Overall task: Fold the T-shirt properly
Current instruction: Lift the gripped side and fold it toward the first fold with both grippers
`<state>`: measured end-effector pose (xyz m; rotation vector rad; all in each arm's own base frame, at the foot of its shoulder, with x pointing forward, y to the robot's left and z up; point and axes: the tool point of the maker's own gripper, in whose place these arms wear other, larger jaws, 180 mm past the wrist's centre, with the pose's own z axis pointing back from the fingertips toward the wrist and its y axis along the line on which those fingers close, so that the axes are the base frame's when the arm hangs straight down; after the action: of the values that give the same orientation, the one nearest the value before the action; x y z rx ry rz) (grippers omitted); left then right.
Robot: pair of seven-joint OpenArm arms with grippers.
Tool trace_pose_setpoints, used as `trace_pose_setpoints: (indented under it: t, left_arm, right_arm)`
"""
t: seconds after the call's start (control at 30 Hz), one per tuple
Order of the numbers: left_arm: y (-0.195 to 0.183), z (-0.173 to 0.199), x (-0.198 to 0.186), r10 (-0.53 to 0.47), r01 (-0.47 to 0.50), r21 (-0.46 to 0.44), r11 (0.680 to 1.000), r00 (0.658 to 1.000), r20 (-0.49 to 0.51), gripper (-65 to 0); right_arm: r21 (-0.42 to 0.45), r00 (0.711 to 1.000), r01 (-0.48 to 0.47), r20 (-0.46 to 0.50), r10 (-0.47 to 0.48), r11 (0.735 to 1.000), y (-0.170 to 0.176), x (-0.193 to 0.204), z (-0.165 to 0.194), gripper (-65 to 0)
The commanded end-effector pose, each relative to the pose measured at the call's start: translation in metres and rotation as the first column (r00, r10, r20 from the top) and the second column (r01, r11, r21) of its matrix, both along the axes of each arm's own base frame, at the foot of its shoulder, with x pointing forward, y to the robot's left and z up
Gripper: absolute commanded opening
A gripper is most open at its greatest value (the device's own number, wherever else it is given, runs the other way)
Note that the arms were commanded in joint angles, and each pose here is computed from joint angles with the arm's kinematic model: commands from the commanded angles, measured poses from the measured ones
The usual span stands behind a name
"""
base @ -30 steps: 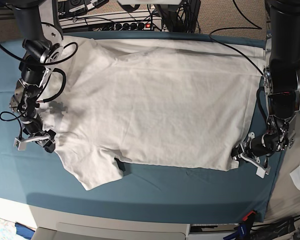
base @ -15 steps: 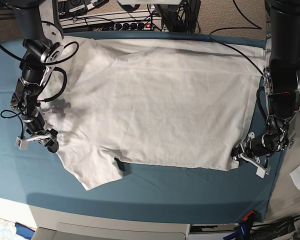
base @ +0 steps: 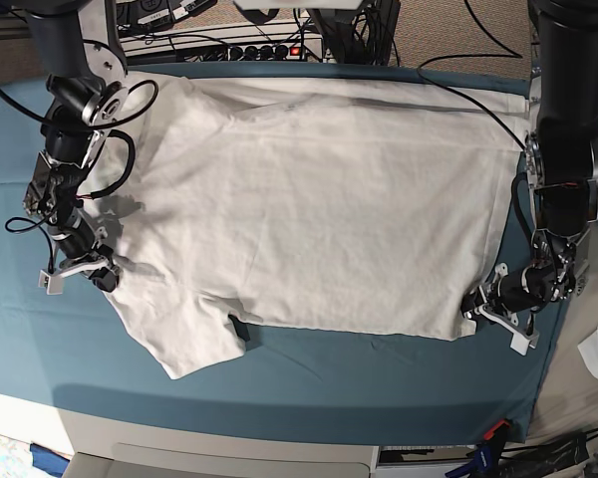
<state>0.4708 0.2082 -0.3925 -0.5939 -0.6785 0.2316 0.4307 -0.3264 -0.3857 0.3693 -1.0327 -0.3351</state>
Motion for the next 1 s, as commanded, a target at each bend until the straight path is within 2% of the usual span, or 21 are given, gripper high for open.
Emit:
trace_pose_setpoints:
  t: [0.0,0.13,0.27,0.5,0.57,0.77,0.87,0.97]
  left_arm:
    - [0.010,0.030,0.019,0.009,-0.009,-0.002,1.000,0.996,0.087,-65.0]
    - [0.005,0.034,0.016,-0.043,0.043,-0.001,0.999,0.994,0.096,-65.0]
    - [0.005,0.030,0.013,-0.040,0.041,-0.009,0.999,0.995,0.089,-65.0]
    - [-0.002,0.032,0.000,-0.081,0.091,-0.066,0.994,0.987,0.139,-65.0]
    - [-0.002,0.032,-0.003,-0.093,0.102,-0.054,0.993,0.984,0.149,-65.0]
    - [0.004,0.049,-0.009,-0.165,0.162,0.030,0.986,0.961,0.221,-65.0]
    - [0.011,0.056,-0.012,-0.194,0.183,0.067,0.981,0.955,0.226,-65.0]
    - [0.012,0.065,-0.016,-0.199,0.197,0.032,0.980,0.953,0.227,-65.0]
  right_arm:
    - [-0.014,0.998,0.012,0.059,-0.011,1.000,-0.010,0.011,0.022,-65.0]
    - [0.003,0.998,0.019,0.066,-0.019,1.000,-0.010,0.010,0.022,-65.0]
    - [-0.008,0.998,0.018,0.059,-0.017,1.000,-0.012,0.006,0.019,-65.0]
    - [-0.129,0.997,0.004,0.073,0.005,0.992,-0.025,-0.016,0.028,-65.0]
    - [-0.149,0.996,0.002,0.086,0.011,0.989,-0.027,-0.023,0.034,-65.0]
    - [-0.140,0.993,-0.026,0.114,0.042,0.990,-0.021,-0.033,0.055,-65.0]
    - [-0.137,0.990,-0.037,0.132,0.056,0.990,-0.018,-0.034,0.064,-65.0]
    - [-0.115,0.987,-0.054,0.142,0.070,0.992,-0.013,-0.035,0.072,-65.0]
